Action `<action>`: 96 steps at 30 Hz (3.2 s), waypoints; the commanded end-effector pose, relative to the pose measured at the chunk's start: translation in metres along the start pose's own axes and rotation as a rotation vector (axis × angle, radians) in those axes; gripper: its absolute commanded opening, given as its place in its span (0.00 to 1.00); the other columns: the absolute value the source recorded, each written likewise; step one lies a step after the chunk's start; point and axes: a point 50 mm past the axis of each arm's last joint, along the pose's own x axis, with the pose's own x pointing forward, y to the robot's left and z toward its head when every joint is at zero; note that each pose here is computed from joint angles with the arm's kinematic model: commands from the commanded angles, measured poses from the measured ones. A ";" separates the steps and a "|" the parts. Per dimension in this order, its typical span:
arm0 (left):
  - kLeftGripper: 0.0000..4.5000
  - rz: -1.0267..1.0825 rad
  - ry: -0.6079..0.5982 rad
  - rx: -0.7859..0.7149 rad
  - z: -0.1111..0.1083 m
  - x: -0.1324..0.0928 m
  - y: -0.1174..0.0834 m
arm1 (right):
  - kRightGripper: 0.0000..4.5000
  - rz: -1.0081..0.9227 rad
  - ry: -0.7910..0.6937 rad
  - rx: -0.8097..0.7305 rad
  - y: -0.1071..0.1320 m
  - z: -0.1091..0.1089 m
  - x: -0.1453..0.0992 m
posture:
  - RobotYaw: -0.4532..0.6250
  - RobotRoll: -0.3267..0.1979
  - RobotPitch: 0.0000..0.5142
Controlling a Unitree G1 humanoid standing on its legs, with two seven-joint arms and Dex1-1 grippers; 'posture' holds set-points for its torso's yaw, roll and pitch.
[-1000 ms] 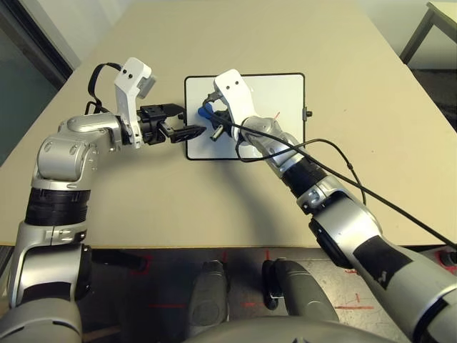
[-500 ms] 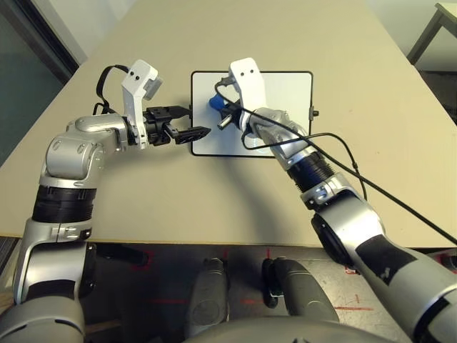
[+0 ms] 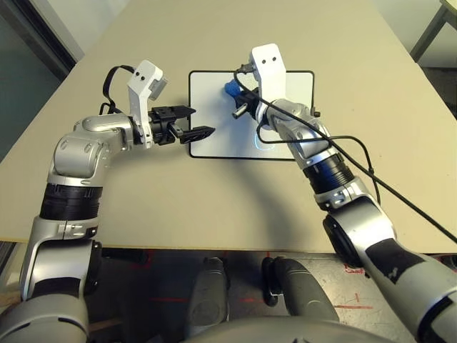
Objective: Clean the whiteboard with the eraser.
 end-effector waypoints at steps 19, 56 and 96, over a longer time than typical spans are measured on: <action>1.00 -0.039 0.004 0.005 0.000 0.010 -0.004 | 0.08 -0.159 0.188 0.045 -0.038 -0.045 -0.012 | 0.38 0.62 0.30; 1.00 -0.086 0.003 0.000 0.001 0.021 -0.008 | 0.07 -0.081 0.327 0.076 0.000 -0.096 -0.030 | 0.36 0.62 0.34; 1.00 -0.101 0.005 -0.007 -0.001 0.023 -0.012 | 0.07 -0.152 0.238 0.087 -0.018 -0.069 -0.028 | 0.36 0.62 0.35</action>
